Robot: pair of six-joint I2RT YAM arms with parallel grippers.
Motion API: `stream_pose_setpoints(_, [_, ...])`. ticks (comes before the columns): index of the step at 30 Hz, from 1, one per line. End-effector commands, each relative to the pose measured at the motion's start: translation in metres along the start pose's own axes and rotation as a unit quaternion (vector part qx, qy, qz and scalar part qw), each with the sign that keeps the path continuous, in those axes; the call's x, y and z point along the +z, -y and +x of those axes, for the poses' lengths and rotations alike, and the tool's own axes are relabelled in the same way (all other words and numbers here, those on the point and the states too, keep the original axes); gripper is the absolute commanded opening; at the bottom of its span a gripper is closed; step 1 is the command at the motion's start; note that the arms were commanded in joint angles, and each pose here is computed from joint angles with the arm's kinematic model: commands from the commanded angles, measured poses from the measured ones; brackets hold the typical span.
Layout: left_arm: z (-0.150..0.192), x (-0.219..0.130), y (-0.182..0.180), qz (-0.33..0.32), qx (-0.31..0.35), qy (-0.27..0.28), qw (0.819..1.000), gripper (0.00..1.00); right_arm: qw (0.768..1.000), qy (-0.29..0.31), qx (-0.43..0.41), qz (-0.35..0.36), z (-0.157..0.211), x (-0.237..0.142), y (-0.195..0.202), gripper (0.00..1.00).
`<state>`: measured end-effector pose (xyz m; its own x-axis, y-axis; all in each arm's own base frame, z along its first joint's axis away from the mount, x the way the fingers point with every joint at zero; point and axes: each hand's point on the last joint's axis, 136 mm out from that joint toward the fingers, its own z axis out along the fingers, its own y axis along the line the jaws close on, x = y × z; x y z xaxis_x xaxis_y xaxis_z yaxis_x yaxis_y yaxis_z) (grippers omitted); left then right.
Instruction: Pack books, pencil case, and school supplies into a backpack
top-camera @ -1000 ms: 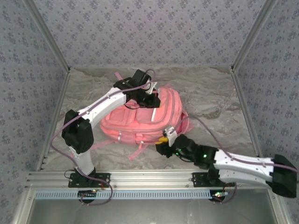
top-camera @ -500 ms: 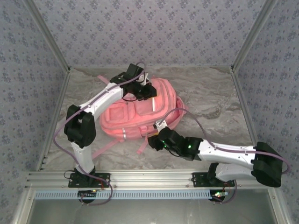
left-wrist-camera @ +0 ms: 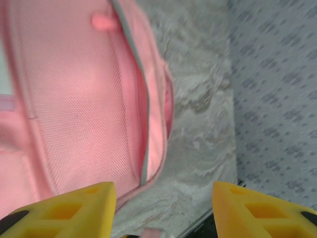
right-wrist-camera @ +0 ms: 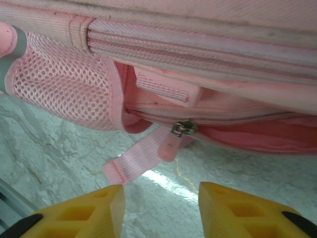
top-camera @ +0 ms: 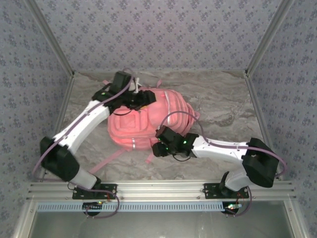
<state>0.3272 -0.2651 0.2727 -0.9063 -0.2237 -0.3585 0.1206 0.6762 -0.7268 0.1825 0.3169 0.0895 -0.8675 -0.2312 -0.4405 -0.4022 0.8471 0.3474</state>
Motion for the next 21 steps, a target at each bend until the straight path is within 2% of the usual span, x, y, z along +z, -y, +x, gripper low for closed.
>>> stream_pose_setpoints(1, [0.000, -0.029, -0.025, -0.037, -0.033, 0.036, 0.998, 0.55, 0.999, -0.027, 0.032, 0.000, 0.007, 0.003, -0.007, 0.50])
stream_pose_setpoints(7, [0.002, -0.053, -0.046, -0.045, -0.066, 0.065, 0.995, 0.55, 0.997, -0.005, 0.066, 0.026, 0.006, 0.019, -0.004, 0.52])
stream_pose_setpoints(10, [0.005, -0.056, -0.054, -0.052, -0.080, 0.064, 0.993, 0.55, 0.992, 0.011, 0.101, 0.079, 0.005, 0.024, 0.002, 0.53])
stream_pose_setpoints(13, [0.007, -0.058, -0.058, -0.055, -0.082, 0.065, 0.993, 0.55, 0.989, 0.018, 0.099, 0.109, 0.004, 0.026, 0.003, 0.54])
stream_pose_setpoints(21, [0.013, -0.066, -0.068, -0.061, -0.095, 0.069, 0.991, 0.56, 0.987, 0.006, 0.109, 0.114, 0.009, 0.047, 0.003, 0.53])
